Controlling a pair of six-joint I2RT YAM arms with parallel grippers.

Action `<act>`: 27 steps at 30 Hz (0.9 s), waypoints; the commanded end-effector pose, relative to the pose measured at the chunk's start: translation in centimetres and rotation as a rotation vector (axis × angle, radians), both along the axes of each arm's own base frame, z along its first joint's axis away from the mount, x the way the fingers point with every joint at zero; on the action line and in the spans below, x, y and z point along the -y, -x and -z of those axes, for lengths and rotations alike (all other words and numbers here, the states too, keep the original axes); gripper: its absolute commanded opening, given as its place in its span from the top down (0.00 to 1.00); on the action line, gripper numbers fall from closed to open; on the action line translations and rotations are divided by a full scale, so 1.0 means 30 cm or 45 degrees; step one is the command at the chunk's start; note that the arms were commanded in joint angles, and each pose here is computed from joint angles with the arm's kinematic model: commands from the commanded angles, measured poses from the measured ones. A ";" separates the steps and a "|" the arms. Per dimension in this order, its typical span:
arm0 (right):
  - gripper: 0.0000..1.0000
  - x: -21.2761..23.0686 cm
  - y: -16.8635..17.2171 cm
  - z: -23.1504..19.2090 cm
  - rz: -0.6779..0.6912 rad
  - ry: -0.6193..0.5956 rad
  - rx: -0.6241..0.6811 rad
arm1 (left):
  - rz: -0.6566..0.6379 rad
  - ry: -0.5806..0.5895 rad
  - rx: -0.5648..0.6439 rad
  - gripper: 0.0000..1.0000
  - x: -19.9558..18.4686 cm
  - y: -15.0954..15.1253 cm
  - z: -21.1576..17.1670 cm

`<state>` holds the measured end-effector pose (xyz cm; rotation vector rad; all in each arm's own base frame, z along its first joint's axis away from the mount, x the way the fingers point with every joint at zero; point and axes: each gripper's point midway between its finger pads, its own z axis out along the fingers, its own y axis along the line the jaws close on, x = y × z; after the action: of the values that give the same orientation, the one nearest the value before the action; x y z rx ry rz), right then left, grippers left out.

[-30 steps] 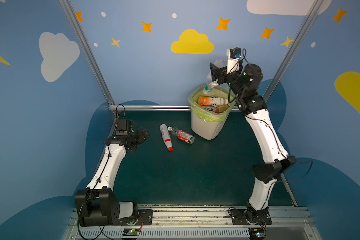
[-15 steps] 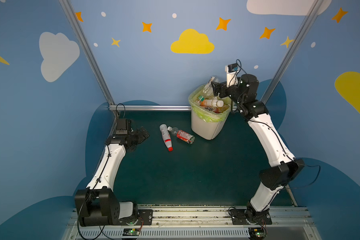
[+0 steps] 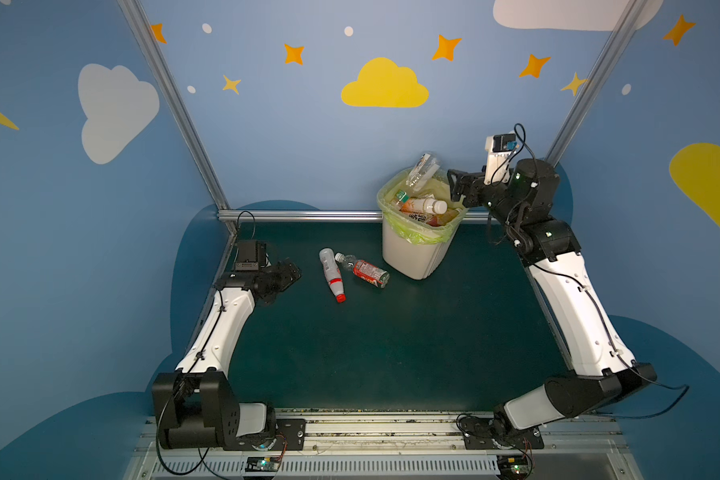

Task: Throw the plastic bottles in the bin
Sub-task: 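Withdraw the right gripper while the left gripper moves toward the white red-cap bottle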

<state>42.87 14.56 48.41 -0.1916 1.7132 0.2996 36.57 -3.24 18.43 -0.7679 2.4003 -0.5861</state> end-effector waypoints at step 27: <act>0.08 0.125 0.284 0.611 0.047 0.055 -0.878 | 0.153 -0.199 -0.220 0.11 0.187 -0.195 0.144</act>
<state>35.49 10.97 30.50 -0.0868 2.3759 0.2952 42.62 -8.30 14.92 -0.6548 2.5758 -0.4318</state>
